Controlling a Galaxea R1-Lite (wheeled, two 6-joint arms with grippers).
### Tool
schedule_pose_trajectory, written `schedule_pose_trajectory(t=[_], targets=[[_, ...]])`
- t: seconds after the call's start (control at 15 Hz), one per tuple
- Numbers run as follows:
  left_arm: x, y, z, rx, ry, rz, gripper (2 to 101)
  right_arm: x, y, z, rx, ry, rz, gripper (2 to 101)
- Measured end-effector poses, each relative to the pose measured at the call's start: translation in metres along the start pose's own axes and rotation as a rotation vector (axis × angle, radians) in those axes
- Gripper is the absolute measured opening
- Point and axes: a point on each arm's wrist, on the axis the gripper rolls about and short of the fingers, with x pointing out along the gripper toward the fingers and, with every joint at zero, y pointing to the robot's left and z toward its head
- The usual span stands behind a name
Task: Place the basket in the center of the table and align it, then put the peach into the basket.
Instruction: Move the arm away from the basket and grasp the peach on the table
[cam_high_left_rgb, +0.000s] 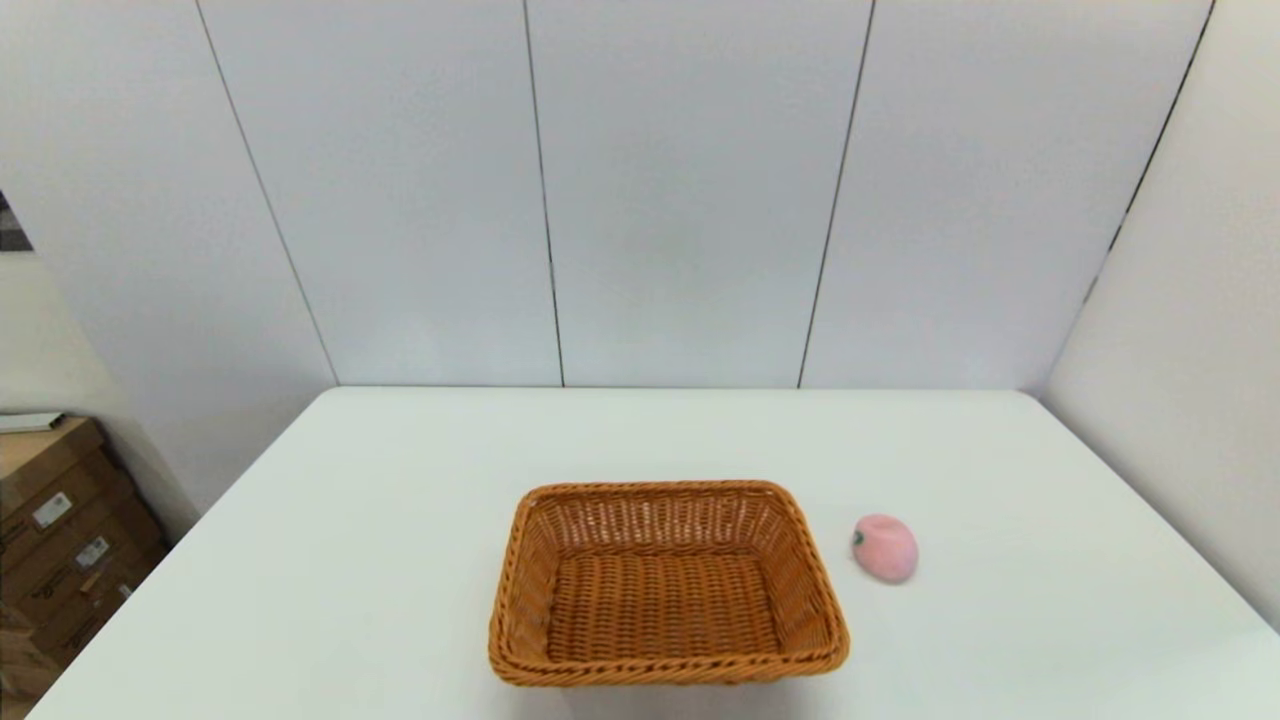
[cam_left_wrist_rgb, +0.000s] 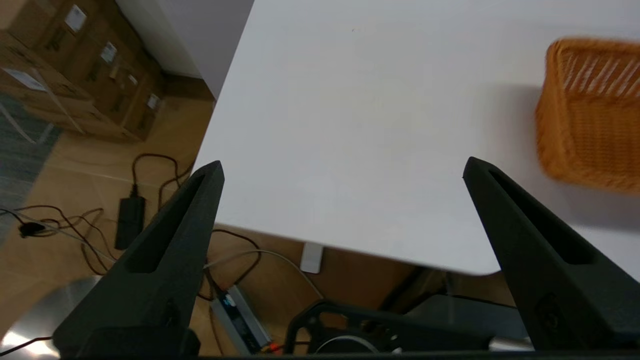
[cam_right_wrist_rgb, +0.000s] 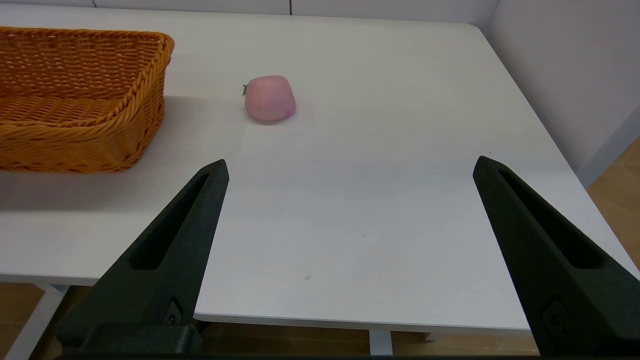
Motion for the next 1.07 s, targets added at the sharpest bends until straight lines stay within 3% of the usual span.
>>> schedule_pose_trajectory(t=[0.33, 0.73, 1.07], targets=[[-0.006, 0.006, -0.067, 0.047, -0.162, -0.001, 97.1, -0.001, 0.000, 0.000, 0.002, -0.014, -0.002, 97.1], [0.026, 0.003, -0.105, 0.084, -0.361, 0.005, 97.5, -0.001, 0.000, 0.000, 0.003, -0.022, -0.002, 97.1], [0.056, 0.001, -0.140, 0.075, -0.439, -0.030, 97.7, -0.001, 0.000, -0.001, 0.002, -0.023, -0.001, 97.1]])
